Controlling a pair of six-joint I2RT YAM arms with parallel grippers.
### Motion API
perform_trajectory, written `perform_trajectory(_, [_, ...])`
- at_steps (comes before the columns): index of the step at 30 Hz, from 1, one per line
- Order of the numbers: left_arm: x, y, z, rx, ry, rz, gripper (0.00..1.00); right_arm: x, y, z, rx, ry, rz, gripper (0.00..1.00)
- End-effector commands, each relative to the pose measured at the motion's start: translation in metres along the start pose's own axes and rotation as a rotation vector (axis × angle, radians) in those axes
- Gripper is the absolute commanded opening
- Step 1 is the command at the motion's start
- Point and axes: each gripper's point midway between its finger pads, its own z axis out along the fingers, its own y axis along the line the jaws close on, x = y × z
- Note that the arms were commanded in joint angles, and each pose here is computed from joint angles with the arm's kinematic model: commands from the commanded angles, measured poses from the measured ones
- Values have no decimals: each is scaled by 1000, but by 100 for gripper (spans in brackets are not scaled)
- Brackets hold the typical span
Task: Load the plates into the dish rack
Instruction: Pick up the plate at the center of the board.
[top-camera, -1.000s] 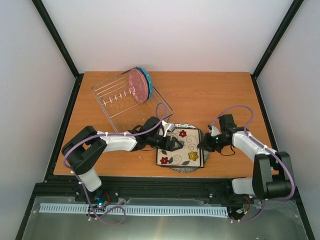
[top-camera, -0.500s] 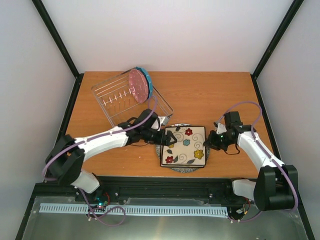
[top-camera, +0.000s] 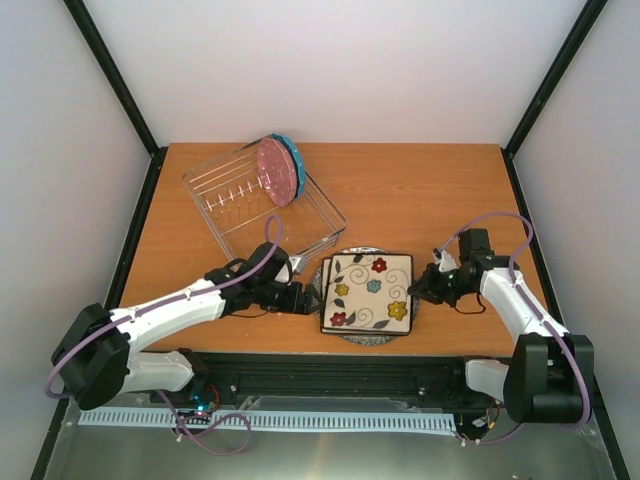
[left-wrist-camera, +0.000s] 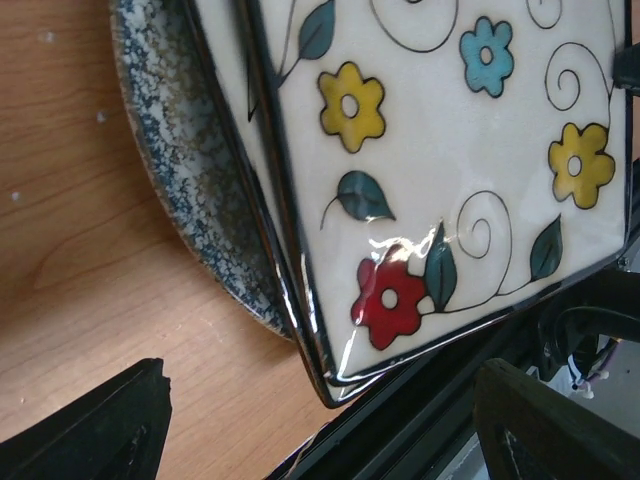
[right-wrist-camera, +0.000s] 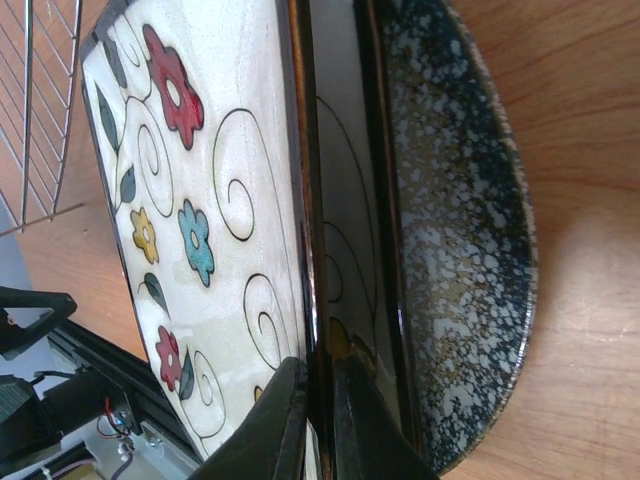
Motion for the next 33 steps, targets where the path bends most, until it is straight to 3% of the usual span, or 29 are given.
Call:
perform_trajectory(1, [-8,-1,-8,2,-51,-20,83,-7,-10,-4,-14,-29,72,3])
perform_trajectory(21, [-3,5,-14,-16,-69,-21,82,-58,-43,-21,29,-145,151,3])
perform_trajectory(29, [-28,-16,4,36,-62,34,82,-52,-43,-18,18,-131,148,3])
perform_trajectory(33, [-40,-28,16,82,-52,46,76,-51,-41,-18,9,-127,145,3])
